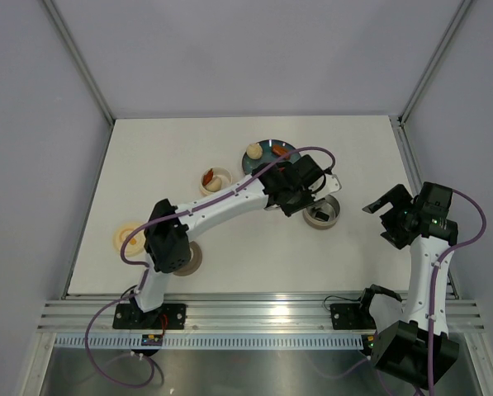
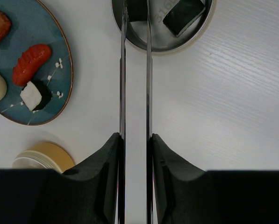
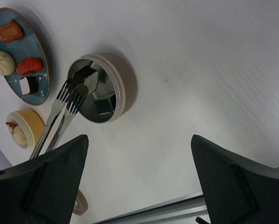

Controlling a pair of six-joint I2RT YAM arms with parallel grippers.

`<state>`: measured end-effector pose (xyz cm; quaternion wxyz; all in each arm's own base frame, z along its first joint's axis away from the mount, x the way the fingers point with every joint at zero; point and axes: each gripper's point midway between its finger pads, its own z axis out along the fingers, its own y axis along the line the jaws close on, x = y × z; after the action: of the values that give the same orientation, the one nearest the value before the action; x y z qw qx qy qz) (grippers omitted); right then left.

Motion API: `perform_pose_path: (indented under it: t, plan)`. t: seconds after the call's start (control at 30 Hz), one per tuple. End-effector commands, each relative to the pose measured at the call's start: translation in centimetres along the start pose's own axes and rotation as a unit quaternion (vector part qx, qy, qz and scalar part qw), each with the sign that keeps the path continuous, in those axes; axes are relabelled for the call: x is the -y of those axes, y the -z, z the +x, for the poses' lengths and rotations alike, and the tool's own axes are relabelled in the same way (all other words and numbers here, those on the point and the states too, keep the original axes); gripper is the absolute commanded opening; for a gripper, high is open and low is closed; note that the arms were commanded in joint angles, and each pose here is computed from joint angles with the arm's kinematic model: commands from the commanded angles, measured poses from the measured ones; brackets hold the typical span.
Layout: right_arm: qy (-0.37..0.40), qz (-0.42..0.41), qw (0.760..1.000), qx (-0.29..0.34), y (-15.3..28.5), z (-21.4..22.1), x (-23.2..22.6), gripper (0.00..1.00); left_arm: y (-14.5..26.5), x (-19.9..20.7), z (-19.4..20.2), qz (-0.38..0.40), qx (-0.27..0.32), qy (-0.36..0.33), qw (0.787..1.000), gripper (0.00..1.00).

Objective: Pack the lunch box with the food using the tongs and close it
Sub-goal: Place the fake food in the packing box, then place the clamp at the center of the board.

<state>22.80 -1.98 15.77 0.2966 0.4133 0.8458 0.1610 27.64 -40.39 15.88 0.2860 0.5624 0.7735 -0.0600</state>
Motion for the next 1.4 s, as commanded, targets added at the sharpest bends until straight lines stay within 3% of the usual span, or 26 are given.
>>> perform_pose_path:
  t: [0.0,0.1,0.13,0.27,0.33,0.37,0.6,0.87,1.13,1.37]
  plan:
    - [0.015,-0.016,1.000,0.013,0.4,-0.8,-0.8,1.00,0.5,-0.2,-2.6,-0.001,0.037,-0.003,0.999,0.00]
    - [0.015,-0.016,1.000,0.014,0.5,-0.7,-0.8,0.99,0.1,0.0,-2.4,0.003,0.028,0.002,1.000,0.16]
    - [0.015,-0.016,1.000,0.014,0.5,-0.7,-0.8,0.99,0.1,0.0,-2.4,0.003,0.028,0.005,1.000,0.28]
    - [0.015,-0.016,1.000,0.016,0.6,-0.7,-0.7,1.00,0.5,-0.1,-2.7,0.001,0.034,0.008,0.999,0.46]
    - [0.015,-0.016,1.000,0.016,0.6,-0.7,-0.8,1.00,0.9,-0.2,-3.1,-0.001,0.042,0.013,0.999,0.47]
    - [0.016,-0.016,1.000,0.015,0.6,-0.7,-0.8,1.00,0.9,-0.2,-3.2,-0.002,0.046,0.013,0.999,0.53]
    - [0.016,-0.017,1.000,0.017,0.7,-0.7,-0.8,0.99,1.5,-0.3,-4.1,-0.002,0.060,0.022,0.998,0.54]
    - [0.017,-0.017,1.000,0.016,0.7,-0.6,-0.8,0.99,6.3,-1.9,-6.9,-0.025,0.128,0.044,0.990,0.53]
    - [0.018,-0.019,0.999,0.018,0.9,-0.6,-0.8,1.00,10.7,-4.4,-7.5,-0.023,0.181,0.125,0.975,0.50]
    - [0.019,-0.025,0.999,0.016,1.0,-0.5,-1.1,1.00,11.7,-7.1,-4.0,-0.061,0.182,0.222,0.956,0.45]
